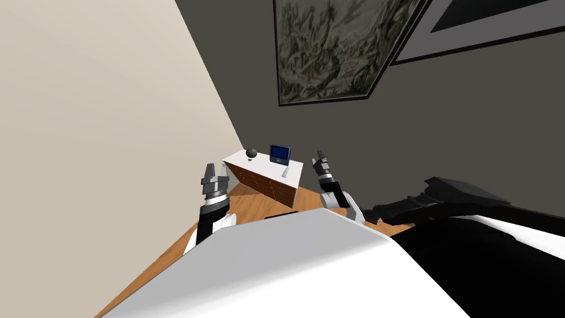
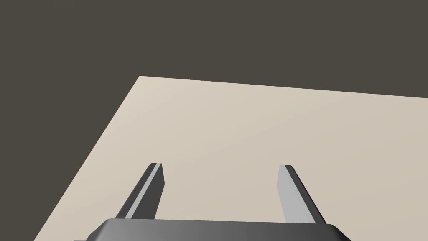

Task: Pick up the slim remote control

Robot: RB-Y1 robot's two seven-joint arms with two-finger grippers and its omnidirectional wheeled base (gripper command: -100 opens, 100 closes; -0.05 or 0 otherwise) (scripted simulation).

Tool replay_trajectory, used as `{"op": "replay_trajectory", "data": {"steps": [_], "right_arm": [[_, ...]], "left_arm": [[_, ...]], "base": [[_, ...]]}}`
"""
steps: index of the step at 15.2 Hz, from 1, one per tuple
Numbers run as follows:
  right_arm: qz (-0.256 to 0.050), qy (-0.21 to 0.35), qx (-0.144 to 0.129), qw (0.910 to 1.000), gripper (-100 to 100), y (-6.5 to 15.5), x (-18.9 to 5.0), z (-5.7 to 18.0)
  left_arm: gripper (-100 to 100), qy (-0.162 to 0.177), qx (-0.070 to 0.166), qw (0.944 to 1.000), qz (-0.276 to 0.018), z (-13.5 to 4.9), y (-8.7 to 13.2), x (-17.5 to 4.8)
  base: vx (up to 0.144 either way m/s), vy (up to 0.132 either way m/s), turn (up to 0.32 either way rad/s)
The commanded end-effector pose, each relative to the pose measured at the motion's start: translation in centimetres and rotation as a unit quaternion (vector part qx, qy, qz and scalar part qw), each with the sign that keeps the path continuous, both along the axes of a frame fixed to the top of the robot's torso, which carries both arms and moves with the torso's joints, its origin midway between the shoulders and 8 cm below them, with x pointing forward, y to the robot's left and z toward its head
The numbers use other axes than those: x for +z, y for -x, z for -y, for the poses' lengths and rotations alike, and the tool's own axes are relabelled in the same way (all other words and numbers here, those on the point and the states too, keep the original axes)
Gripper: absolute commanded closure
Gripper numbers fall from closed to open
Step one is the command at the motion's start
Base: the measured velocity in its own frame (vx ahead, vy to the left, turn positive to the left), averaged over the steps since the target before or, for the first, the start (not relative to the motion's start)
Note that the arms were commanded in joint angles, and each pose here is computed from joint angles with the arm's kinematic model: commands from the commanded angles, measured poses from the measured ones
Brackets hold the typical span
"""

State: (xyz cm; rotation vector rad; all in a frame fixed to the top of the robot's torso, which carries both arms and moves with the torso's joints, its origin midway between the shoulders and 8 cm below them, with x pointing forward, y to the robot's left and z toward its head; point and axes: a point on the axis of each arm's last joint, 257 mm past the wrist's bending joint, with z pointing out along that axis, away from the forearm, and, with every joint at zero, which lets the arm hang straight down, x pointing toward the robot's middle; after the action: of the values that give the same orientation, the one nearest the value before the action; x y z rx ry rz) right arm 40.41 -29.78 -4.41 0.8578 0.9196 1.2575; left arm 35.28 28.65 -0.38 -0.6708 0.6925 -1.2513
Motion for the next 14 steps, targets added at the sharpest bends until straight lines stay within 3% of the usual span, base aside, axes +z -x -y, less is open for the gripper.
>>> {"op": "replay_trajectory", "data": {"steps": [1,2,3,4,9,10,12,13,14], "right_arm": [[-0.011,-0.012,0.001,0.9999,-100,-0.3,-0.7,0.6],[-0.034,-0.027,-0.005,0.9990,-100,-1.0,-2.0,2.0],[-0.034,-0.032,-0.003,0.9989,-100,-1.0,-2.0,2.0],[-0.051,-0.040,-0.011,0.9978,-100,-1.6,-2.9,3.5],[-0.082,-0.081,-0.017,0.9932,-100,-2.3,-4.8,5.4],[-0.097,-0.095,-0.028,0.9904,-100,-2.7,-5.7,7.1],[-0.105,-0.111,-0.027,0.9879,-100,-2.8,-6.3,7.3],[-0.120,-0.126,-0.040,0.9839,-100,-3.1,-7.3,9.2],[-0.128,-0.138,-0.041,0.9812,-100,-3.2,-7.8,9.3]], "left_arm": [[0,0.000,0.000,1.0000,0.000,0.0,0.0,0.0],[0,0.000,0.000,1.0000,0.000,0.0,0.0,0.0],[0,0.000,0.000,1.0000,0.000,0.0,0.0,0.0],[0,0.000,0.000,1.0000,0.000,0.0,0.0,0.0],[0,0.000,0.000,1.0000,0.000,0.0,0.0,0.0],[0,0.000,0.000,1.0000,0.000,0.0,0.0,0.0],[0,0.000,0.000,1.0000,0.000,0.0,0.0,0.0],[0,0.000,0.000,1.0000,0.000,0.0,0.0,0.0],[0,0.000,0.000,1.0000,0.000,0.0,0.0,0.0]], "base": [[0.004,0.063,0.033],[0.009,0.076,0.127],[0.007,0.080,0.134],[0.007,0.086,0.156],[0.003,0.069,0.091],[0.022,0.068,0.136],[0.021,0.066,0.095],[0.024,0.069,0.135],[0.024,0.078,0.147]]}}
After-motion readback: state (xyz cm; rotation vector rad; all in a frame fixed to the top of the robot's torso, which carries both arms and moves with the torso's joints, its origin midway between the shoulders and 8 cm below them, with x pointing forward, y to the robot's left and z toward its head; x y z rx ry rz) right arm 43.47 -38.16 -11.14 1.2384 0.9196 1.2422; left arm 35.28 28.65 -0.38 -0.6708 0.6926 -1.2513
